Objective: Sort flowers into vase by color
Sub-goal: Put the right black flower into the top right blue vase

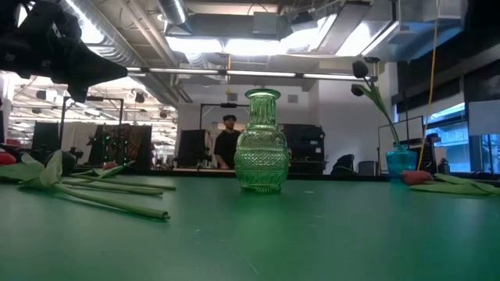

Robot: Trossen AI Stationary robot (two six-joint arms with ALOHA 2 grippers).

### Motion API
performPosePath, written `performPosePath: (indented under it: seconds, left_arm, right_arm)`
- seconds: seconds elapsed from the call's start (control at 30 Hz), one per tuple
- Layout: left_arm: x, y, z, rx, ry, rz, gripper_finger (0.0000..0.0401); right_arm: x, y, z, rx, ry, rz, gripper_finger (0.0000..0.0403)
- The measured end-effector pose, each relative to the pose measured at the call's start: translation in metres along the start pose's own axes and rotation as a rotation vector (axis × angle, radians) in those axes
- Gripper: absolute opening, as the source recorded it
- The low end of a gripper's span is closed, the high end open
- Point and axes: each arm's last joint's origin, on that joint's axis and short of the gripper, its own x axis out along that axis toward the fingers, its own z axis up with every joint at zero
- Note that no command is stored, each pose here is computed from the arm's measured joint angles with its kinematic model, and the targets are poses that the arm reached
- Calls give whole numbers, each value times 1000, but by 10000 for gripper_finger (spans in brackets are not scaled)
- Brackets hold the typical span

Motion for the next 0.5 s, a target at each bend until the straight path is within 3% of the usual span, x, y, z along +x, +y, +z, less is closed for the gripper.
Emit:
performPosePath:
  seconds: [0.3,0.5]
  left_arm:
    - [0,0,0,0,0,0,11]
    - [0,0,0,0,0,0,11]
  right_arm:
    - [14,4,-14,232,29,-30,198]
    - [17,-6,-11,328,52,-142,198]
